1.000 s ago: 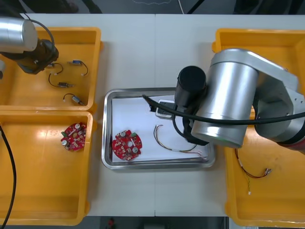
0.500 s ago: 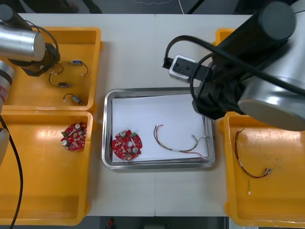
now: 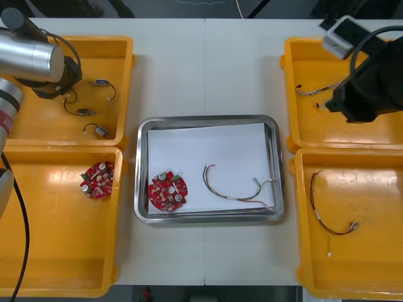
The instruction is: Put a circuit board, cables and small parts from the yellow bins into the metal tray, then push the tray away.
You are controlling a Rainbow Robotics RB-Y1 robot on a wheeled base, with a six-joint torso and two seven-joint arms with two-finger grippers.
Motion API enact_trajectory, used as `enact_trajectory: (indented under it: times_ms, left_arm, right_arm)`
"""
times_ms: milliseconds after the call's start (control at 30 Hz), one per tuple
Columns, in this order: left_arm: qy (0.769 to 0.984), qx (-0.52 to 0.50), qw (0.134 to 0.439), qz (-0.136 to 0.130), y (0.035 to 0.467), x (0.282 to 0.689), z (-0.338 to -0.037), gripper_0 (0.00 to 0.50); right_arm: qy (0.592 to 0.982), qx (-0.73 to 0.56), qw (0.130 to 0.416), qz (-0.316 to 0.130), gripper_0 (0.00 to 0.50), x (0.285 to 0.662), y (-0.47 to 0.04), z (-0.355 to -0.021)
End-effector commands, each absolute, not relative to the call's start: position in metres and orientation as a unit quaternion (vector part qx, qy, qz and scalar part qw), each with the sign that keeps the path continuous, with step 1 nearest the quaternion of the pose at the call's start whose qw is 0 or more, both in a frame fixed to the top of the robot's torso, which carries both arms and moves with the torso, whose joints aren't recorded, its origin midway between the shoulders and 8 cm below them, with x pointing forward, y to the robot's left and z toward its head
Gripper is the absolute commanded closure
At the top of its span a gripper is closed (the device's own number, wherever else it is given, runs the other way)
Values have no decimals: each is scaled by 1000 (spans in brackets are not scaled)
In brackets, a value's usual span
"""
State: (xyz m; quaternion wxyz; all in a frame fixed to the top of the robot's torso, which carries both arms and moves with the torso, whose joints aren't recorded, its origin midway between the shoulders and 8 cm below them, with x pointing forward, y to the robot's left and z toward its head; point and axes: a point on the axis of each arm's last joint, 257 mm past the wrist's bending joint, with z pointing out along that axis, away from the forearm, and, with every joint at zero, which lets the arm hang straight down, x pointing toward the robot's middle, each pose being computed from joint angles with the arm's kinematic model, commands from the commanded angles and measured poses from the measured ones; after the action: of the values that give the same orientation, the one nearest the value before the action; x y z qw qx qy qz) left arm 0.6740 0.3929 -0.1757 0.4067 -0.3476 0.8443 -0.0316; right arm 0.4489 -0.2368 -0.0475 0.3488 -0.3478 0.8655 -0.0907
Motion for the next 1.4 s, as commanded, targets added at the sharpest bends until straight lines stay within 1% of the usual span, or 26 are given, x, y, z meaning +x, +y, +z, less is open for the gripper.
enact_trajectory:
  times_ms: [33,167,267,333,400,467,500,633,767,833,900,967,1067,1100,1200,1267,1400]
  left_arm:
    - [833,-354,421,-55,371,688,-152,500]
    - [836,-352,418,-45,378,686,-148,500]
    - [847,-344,404,-31,383,678,-139,500]
    - [853,-342,393,-31,386,672,-129,500]
    - [862,-337,377,-30,389,660,-117,500]
    - [867,-334,369,-28,391,653,-109,500]
    - [869,-333,364,-30,391,647,-100,500]
    - [877,-326,352,-27,389,636,-88,500]
    - [895,-293,337,-9,377,617,-81,500]
    - [903,-272,334,1,367,607,-78,500]
    - [912,-249,327,4,349,597,-79,500]
    - [918,-232,323,2,333,589,-77,500]
    - [927,-198,317,-4,297,575,-73,500]
    - [930,-193,314,-6,291,572,-74,500]
    - [937,-160,312,-15,253,558,-71,500]
    - [942,-139,305,-18,234,550,-74,500]
    - [951,-94,295,-10,198,536,-85,500]
  right_arm:
    - [891,-264,356,-95,0,454,-299,-30]
    - [902,-223,358,-94,0,458,-328,-25]
    - [906,-201,360,-96,0,462,-343,-23]
    - [908,-189,359,-101,0,463,-351,-22]
    - [914,-170,353,-109,0,466,-365,-24]
    - [919,-158,346,-109,0,468,-373,-28]
    - [925,-145,336,-106,0,469,-380,-34]
    - [936,-122,317,-93,0,476,-392,-42]
    - [947,-101,299,-67,0,486,-396,-49]
    - [950,-99,290,-64,0,491,-396,-51]
    - [952,-97,282,-74,0,496,-399,-51]
    - [953,-95,275,-81,0,500,-402,-52]
    - [957,-90,261,-92,0,508,-407,-51]
    - [957,-88,260,-92,0,509,-408,-51]
    - [962,-83,247,-86,0,514,-412,-51]
    - [962,-79,247,-80,0,520,-414,-50]
    - [963,-65,253,-61,0,534,-416,-51]
